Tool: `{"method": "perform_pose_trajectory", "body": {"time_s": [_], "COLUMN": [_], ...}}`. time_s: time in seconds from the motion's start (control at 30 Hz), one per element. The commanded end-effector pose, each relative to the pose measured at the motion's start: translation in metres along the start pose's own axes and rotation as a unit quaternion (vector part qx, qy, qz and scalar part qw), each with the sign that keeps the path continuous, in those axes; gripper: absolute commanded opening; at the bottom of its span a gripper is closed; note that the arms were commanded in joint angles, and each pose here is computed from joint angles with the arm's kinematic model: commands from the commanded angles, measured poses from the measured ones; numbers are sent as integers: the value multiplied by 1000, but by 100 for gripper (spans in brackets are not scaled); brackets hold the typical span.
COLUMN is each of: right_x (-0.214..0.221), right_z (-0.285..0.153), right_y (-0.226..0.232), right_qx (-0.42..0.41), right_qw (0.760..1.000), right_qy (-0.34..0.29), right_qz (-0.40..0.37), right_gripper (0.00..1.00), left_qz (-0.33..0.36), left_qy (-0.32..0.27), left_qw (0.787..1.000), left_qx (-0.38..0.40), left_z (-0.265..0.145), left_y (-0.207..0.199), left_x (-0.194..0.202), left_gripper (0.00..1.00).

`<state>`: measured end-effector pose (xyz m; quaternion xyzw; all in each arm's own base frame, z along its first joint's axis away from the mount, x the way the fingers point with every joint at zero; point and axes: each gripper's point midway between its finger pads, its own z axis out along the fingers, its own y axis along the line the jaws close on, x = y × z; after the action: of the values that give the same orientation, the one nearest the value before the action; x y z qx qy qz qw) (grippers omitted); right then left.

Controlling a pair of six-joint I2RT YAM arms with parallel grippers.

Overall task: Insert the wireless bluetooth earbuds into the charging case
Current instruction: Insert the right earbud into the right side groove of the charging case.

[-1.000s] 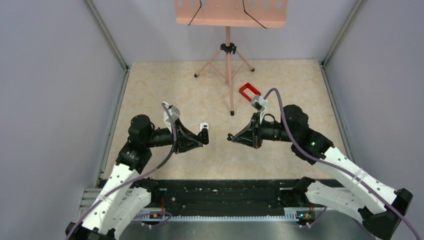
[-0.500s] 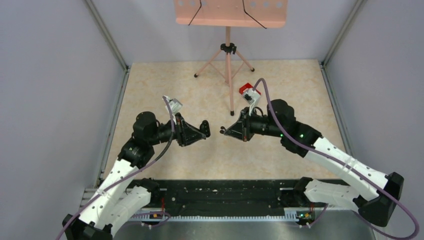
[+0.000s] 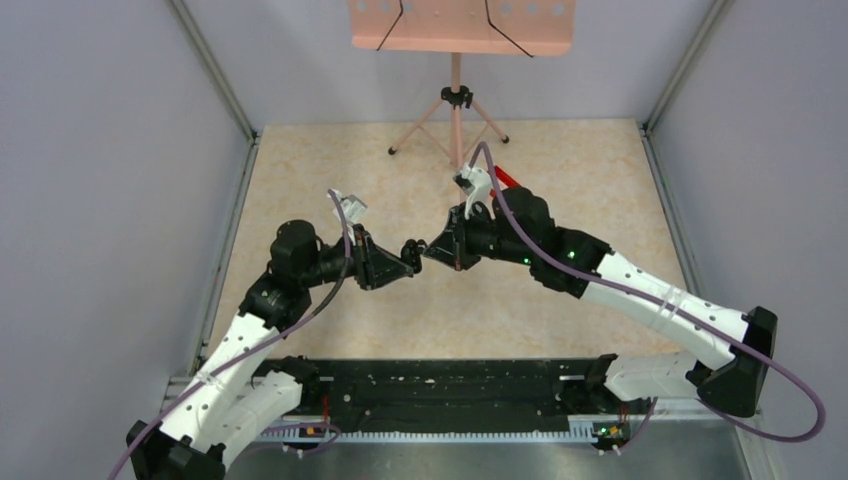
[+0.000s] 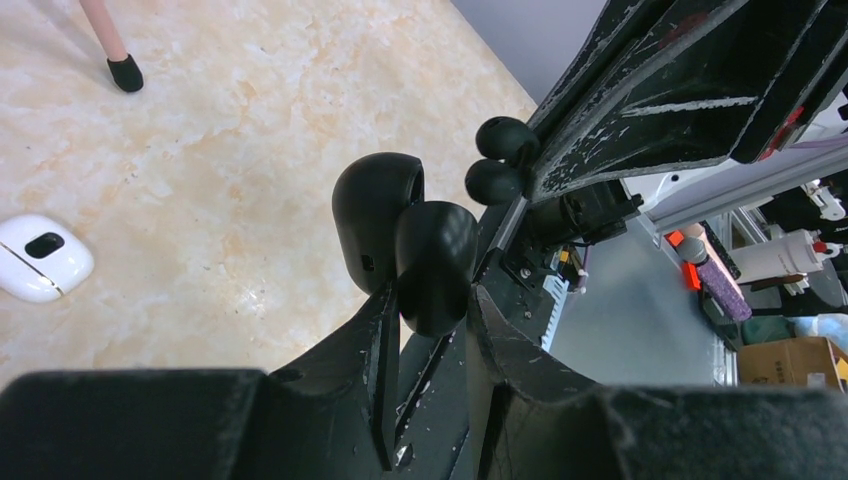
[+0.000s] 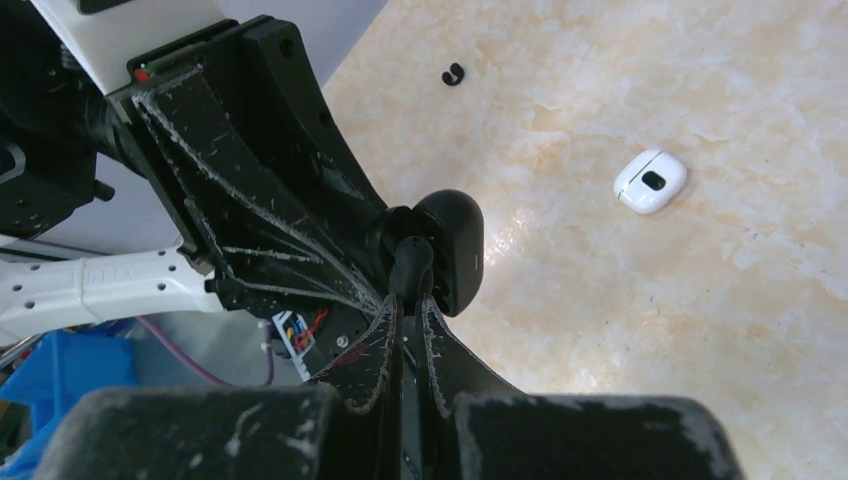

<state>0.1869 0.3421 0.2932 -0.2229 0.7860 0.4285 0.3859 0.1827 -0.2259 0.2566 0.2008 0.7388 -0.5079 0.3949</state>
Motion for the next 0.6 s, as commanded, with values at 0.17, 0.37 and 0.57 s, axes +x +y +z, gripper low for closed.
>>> {"method": "perform_pose_trajectory", "body": {"time_s": [0.17,0.37,0.57], "right_x": [-10,-7,-7], "right_z": [8,14,19], "right_y": [10,5,4], "right_qx": [25,45,49], "right_qw": [999,998,998], "right_qy": [4,10,10], "right_qz": [-26,-32,-37], "right_gripper": [0,0,0], "left_qz": [21,22,19], "left_qy": [-14,-13,-8], "left_qw": [1000,1000,1000], "left_qx": [13,18,22], "left_z": [-2,-3,-3], "left_y": [-14,-17,-18], "left_x": [-18,-19,-17], "left_gripper": [0,0,0]}}
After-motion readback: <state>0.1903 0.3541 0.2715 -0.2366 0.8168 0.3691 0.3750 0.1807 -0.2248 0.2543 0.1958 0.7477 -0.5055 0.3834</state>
